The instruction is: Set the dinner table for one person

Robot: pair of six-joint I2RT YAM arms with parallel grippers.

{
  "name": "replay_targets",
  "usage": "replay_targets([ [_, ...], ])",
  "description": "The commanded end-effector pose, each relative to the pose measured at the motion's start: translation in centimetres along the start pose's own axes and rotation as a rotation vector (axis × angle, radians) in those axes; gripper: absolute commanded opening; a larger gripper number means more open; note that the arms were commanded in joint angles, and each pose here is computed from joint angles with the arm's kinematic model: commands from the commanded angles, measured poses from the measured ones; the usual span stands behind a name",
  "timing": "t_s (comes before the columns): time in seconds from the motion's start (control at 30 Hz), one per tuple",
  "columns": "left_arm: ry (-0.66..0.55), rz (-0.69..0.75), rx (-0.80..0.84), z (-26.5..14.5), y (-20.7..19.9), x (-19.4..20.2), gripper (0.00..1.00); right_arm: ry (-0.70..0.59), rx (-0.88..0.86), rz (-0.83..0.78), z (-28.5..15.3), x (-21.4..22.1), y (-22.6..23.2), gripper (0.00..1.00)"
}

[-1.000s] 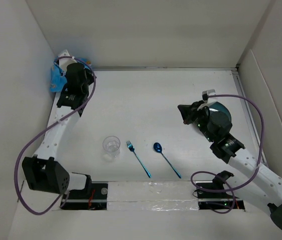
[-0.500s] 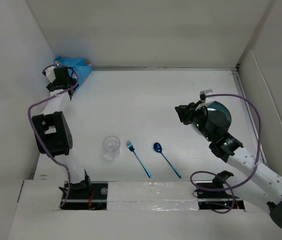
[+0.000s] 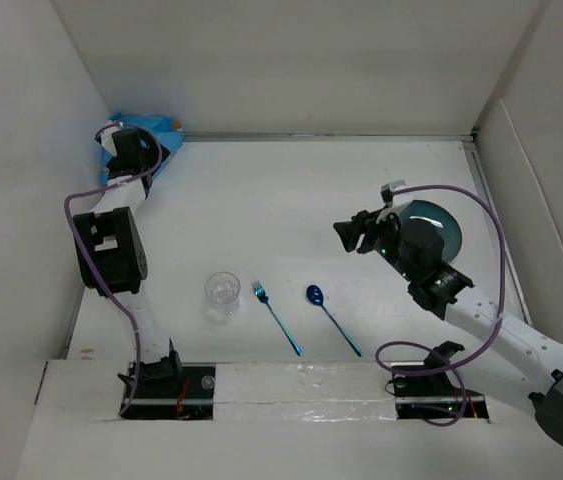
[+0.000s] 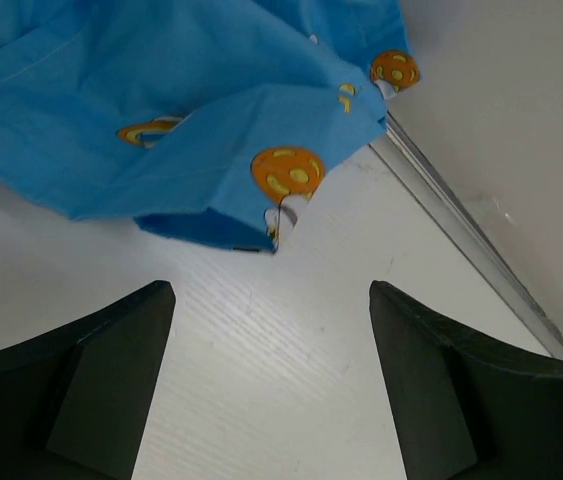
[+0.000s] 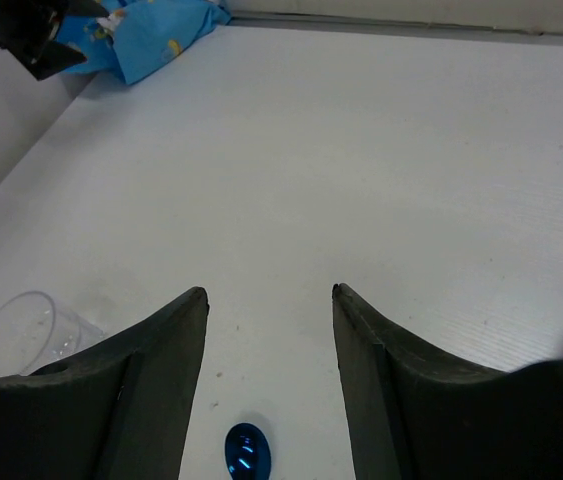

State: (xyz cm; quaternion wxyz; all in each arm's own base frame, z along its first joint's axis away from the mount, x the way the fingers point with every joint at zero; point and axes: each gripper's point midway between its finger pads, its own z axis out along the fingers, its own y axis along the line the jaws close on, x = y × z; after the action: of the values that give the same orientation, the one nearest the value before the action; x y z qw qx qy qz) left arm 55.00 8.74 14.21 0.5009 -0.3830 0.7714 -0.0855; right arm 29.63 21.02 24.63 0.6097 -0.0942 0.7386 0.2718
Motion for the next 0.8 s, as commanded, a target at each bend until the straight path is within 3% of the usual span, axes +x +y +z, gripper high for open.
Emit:
replay_targets([
  [0.0,-0.049,0.007,0.05,2.0,-2.1,-1.8,0.76,-0.079,-0.037,-0.018,0.1,-2.9,1.3,0.59],
  [0.2,-0.056,0.112,0.041,5.1,-4.2,-0.8,0.71,-0.068,-0.053,-0.023,0.7,-2.3,1.7,0.59],
  [0.3,-0.072,0.129,0.062,6.1,-5.5,-1.1,0.6,-0.047,-0.058,-0.028,1.3,-1.7,1.9,0.58],
  [0.4,-0.09,0.161,0.134,6.1,-8.6,-2.1,0.4,-0.028,-0.058,-0.038,1.7,-1.1,2.1,0.58],
  [0.47,-0.082,0.201,0.15,5.9,-9.8,-2.3,0.12,-0.02,-0.056,-0.042,1.9,-0.9,2.0,0.57],
  [0.5,-0.088,0.206,0.198,5.1,-11.9,-2.9,0.03,-0.018,-0.055,-0.047,1.8,-0.9,2.2,0.57],
  [0.53,-0.08,0.211,0.242,4.3,-13.6,-2.9,0.0,-0.021,-0.048,-0.052,1.8,-1.0,2.1,0.57],
  [0.7,-0.128,0.208,0.573,-5.6,-24.0,-5.3,0.0,-0.03,-0.022,-0.051,1.8,-1.1,1.6,0.56],
  [0.77,-0.15,0.21,0.635,-8.6,-25.6,-5.7,0.0,-0.021,-0.008,-0.056,2.0,-0.9,1.3,0.56],
])
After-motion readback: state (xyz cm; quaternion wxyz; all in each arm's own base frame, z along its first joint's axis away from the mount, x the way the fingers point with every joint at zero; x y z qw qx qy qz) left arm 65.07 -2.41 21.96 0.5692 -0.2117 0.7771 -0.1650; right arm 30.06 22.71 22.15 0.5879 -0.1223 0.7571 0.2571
